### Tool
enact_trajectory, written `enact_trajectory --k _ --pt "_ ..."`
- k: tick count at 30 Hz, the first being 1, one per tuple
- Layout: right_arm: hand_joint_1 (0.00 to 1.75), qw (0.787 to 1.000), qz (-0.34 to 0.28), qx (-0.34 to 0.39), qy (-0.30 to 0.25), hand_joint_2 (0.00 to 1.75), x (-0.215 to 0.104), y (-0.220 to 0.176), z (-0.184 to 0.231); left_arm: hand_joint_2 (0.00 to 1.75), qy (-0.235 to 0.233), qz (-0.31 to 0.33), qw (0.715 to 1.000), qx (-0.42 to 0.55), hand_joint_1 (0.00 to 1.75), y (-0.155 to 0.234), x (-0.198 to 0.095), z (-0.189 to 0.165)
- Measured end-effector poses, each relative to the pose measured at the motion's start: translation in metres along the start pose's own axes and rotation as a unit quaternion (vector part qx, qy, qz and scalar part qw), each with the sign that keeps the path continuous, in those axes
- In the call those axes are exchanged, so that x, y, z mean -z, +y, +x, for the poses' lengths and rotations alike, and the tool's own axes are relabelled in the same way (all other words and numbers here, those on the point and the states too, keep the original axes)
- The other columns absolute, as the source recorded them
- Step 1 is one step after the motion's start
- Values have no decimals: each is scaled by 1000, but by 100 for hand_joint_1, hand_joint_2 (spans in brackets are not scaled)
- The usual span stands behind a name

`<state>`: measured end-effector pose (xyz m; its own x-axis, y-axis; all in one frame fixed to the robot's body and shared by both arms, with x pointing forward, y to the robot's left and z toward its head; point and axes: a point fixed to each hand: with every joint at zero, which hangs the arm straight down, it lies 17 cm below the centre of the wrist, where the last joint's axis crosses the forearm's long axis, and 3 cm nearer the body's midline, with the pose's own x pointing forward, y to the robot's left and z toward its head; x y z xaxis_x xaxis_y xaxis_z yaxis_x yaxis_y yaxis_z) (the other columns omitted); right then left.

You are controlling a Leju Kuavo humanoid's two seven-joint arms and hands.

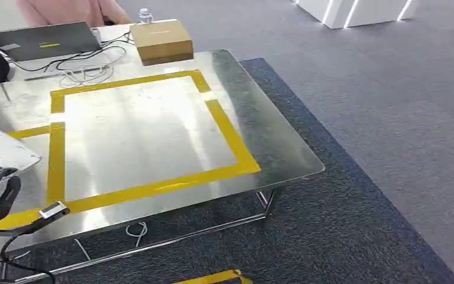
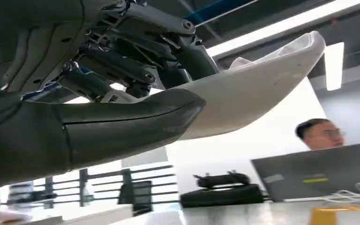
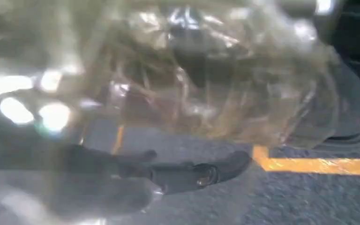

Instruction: Take the parts from the cabinet and place them on the table.

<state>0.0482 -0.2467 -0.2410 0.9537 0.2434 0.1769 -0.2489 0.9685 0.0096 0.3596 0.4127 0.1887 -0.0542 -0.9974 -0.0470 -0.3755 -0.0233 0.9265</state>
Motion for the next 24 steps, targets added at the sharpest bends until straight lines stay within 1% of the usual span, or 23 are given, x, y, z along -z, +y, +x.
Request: enact_trajectory --k 3,6,8,12,24 --pt "0 1000 1 -2 -3 0 0 0 1 175 -1 1 1000 2 175 1 2 -1" --pt "0 1000 3 -4 5 0 0 1 0 175 -3 -3 1000 3 175 -1 0 -1" --pt "0 1000 4 -4 7 0 0 1 -1 175 -4 3 1000 6 175 3 5 -2" --pt "0 1000 4 -4 12 0 0 2 -5 175 -4 -2 1000 5 175 0 2 -1" --pt "0 1000 4 -6 8 0 0 0 0 175 -8 -2 1000 9 175 0 3 -1"
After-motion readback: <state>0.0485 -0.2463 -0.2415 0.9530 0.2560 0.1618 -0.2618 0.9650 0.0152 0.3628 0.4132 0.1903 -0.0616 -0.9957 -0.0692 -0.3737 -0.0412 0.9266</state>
